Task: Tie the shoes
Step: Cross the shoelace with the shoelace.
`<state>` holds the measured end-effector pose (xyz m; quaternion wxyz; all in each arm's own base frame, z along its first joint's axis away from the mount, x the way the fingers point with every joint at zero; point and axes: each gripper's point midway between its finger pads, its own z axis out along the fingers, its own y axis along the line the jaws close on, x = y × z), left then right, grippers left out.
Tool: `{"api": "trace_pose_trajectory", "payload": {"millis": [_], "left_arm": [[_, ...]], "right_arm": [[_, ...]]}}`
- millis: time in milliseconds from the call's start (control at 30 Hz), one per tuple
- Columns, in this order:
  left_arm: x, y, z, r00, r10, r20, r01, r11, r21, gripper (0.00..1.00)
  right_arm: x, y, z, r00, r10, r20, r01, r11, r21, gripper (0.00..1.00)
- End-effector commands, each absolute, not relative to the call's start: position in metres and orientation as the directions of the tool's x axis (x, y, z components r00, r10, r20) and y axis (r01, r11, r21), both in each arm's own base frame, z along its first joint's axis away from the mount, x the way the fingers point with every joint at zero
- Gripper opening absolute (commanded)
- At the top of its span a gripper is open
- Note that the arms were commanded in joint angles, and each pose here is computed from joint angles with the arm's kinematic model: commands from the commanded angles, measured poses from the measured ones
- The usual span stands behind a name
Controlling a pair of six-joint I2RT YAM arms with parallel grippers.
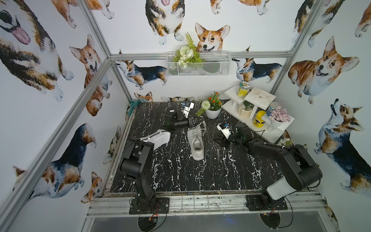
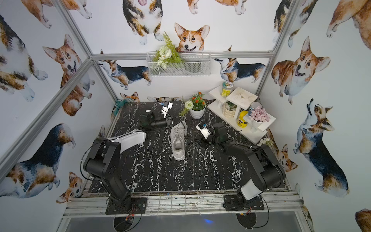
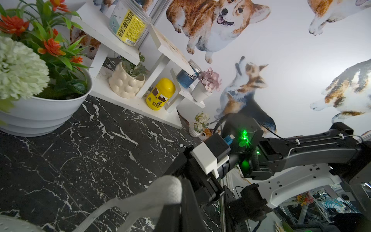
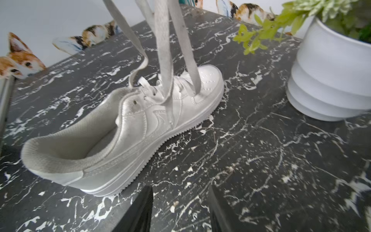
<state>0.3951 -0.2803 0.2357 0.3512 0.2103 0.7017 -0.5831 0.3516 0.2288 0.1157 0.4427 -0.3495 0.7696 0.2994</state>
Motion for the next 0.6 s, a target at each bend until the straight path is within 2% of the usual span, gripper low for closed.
{"api": "trace_pose_trajectory", "payload": {"millis": [0, 167, 400, 567], "left_arm": [[0.394, -0.28, 0.245, -0.641, -0.111, -0.759, 0.729, 0.222, -0.648, 0.03], [0.393, -0.281, 0.244, -0.644, -0.109, -0.758, 0.727, 0.221, -0.65, 0.03], [0.393, -0.28, 0.242, -0.645, -0.111, -0.756, 0.725, 0.223, -0.651, 0.03], [0.393, -0.28, 0.244, -0.643, -0.111, -0.757, 0.727, 0.221, -0.65, 0.03]], "right_arm": [[0.354, 0.247, 0.138, -0.293, -0.177, -0.94, -0.862, 0.475, 0.18, 0.48], [0.365, 0.258, 0.131, -0.299, -0.139, -0.944, -0.871, 0.444, 0.211, 0.47], [0.368, 0.28, 0.11, -0.32, -0.17, -0.932, -0.883, 0.411, 0.228, 0.45], [0.376, 0.288, 0.106, -0.337, -0.15, -0.929, -0.878, 0.407, 0.253, 0.41]]}}
